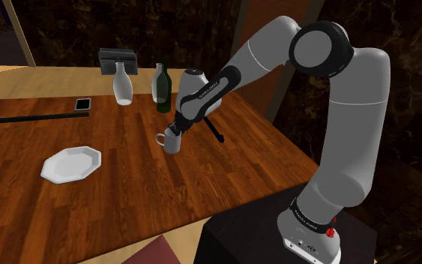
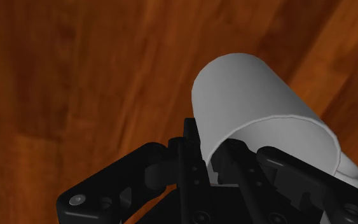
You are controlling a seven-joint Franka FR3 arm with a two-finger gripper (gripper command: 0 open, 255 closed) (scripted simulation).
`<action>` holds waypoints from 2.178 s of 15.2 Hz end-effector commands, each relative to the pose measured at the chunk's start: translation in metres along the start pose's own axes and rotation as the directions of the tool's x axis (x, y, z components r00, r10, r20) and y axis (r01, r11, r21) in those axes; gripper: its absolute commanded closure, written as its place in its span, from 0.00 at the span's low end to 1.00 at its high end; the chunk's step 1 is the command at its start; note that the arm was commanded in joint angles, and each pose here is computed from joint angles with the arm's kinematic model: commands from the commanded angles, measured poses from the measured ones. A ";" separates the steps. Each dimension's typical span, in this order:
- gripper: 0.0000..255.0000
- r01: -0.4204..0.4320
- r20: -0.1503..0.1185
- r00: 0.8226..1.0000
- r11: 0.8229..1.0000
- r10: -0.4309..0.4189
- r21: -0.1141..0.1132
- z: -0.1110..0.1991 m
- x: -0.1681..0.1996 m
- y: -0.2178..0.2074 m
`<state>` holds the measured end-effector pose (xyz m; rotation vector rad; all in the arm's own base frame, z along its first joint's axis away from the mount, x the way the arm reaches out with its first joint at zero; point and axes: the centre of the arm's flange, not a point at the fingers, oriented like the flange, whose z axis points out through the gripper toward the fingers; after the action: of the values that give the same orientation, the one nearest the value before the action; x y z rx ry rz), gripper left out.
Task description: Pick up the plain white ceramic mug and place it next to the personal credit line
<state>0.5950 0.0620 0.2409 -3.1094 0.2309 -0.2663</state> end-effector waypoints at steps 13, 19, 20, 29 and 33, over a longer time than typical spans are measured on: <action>1.00 0.000 0.000 1.000 1.000 0.000 0.000 -0.036 0.006 -0.001; 1.00 0.000 0.000 1.000 1.000 0.000 0.000 -0.068 0.012 -0.002; 1.00 0.000 0.000 1.000 1.000 0.000 0.000 -0.073 0.012 -0.002; 1.00 0.000 0.000 1.000 1.000 0.000 0.000 -0.120 0.020 -0.003; 1.00 0.000 0.000 1.000 1.000 0.000 0.000 -0.140 0.024 -0.004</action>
<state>0.5954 0.0625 0.3772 -3.1094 0.2310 -0.2669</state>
